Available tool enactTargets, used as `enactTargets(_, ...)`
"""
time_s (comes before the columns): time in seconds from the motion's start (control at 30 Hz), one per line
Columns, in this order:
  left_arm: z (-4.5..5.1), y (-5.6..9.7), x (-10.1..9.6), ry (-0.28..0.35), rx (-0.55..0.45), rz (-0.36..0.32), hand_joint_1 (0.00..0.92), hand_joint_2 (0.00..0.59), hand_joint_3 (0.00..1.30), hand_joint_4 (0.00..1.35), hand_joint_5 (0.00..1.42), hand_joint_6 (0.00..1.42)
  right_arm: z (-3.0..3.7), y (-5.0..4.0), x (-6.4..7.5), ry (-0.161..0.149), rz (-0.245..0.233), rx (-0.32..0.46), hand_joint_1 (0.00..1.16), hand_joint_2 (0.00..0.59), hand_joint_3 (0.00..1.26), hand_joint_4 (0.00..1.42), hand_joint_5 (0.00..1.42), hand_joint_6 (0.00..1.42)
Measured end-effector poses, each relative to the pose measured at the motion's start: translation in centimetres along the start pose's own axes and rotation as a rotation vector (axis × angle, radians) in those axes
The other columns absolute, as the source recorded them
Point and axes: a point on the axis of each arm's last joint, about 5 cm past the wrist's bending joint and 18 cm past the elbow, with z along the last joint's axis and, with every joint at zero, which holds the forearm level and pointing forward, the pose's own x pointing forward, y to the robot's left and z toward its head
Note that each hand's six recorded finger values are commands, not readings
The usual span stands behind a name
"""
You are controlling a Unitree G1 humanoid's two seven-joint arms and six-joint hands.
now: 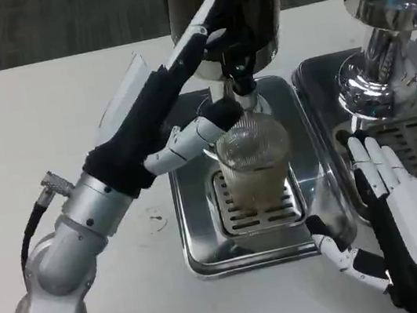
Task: Grasp the cup under the faucet to collect the drink, then remove the cup.
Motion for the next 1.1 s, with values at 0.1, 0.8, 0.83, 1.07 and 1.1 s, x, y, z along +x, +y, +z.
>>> enactTargets(0.1, 0.08, -0.6, -0.5, -0.004, -0.003, -0.016, 0.0, 0.14, 0.06, 0.0, 0.2, 0.15, 0.0, 0.0, 0.0, 0.0, 0.0, 0.0, 0.43, 0.343, 0.02, 0.0, 0.04, 0.22)
enactTargets(0.8, 0.98, -0.2, -1.2, -0.055, 0.173, -0.09, 0.0, 0.147, 0.1, 0.0, 0.22, 0.16, -0.05, 0.16, 0.1, 0.003, 0.004, 0.001, 0.43, 0.343, 0.02, 0.0, 0.04, 0.22)
enactTargets(0.83, 1.12, 0.0, -1.2, -0.068, 0.207, -0.105, 0.0, 0.148, 0.1, 0.0, 0.22, 0.16, -0.12, 0.23, 0.1, 0.006, 0.008, -0.001, 0.43, 0.343, 0.02, 0.0, 0.04, 0.22)
enactTargets(1.07, 1.27, 0.1, -1.4, -0.099, 0.315, -0.142, 0.0, 0.149, 0.1, 0.0, 0.22, 0.17, -0.13, 0.31, 0.1, 0.004, 0.007, -0.005, 0.43, 0.349, 0.02, 0.0, 0.04, 0.22)
enactTargets(1.1, 1.28, 0.1, -1.4, -0.104, 0.326, -0.145, 0.0, 0.15, 0.11, 0.0, 0.22, 0.17, -0.12, 0.32, 0.1, 0.004, 0.006, -0.005, 0.43, 0.349, 0.02, 0.0, 0.04, 0.22)
